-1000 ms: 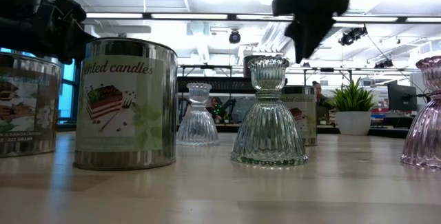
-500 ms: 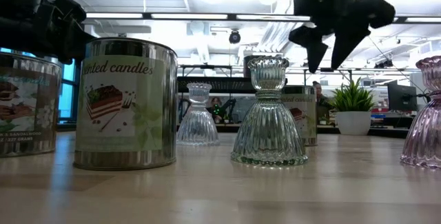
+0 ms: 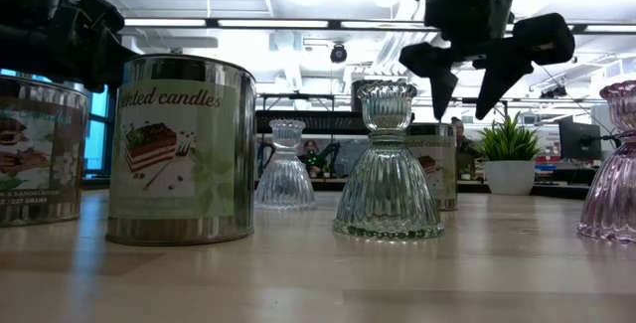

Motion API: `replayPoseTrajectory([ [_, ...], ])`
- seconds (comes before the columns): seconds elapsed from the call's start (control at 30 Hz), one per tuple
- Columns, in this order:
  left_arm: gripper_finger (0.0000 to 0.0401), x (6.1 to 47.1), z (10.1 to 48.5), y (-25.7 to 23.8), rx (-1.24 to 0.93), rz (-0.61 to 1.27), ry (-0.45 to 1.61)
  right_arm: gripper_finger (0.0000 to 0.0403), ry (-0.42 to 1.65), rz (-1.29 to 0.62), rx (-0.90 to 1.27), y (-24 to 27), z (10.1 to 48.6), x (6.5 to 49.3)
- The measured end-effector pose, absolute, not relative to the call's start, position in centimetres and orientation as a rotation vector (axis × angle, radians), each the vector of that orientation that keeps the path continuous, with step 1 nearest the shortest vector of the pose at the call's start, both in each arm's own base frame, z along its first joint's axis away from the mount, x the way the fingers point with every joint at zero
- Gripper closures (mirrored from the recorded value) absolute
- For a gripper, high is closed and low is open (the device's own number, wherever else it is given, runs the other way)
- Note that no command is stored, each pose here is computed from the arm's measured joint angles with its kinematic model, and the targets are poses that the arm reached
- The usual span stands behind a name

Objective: Pick & Place candle stick holders
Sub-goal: Put the top green scented candle on the shelf aligned with the other scented candle

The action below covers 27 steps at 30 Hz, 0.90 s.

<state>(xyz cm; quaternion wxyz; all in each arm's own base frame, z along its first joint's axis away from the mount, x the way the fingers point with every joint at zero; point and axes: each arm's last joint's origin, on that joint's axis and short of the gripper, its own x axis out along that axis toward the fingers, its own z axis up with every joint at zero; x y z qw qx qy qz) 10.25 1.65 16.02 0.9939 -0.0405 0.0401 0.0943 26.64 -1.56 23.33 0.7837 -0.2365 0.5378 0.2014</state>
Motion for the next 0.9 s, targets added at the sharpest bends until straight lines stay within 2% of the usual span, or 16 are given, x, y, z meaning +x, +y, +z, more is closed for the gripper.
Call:
replayPoseTrajectory([
  [0.53,0.0153,10.2,16.0,1.7,-0.081,0.189,0.081,0.0163,1.179,0.515,-0.637,1.0,22.2,27.5],
  [0.9,0.0153,10.2,16.0,1.7,-0.081,0.189,0.08,0.0181,1.201,0.533,-0.696,1.6,21.0,28.3],
])
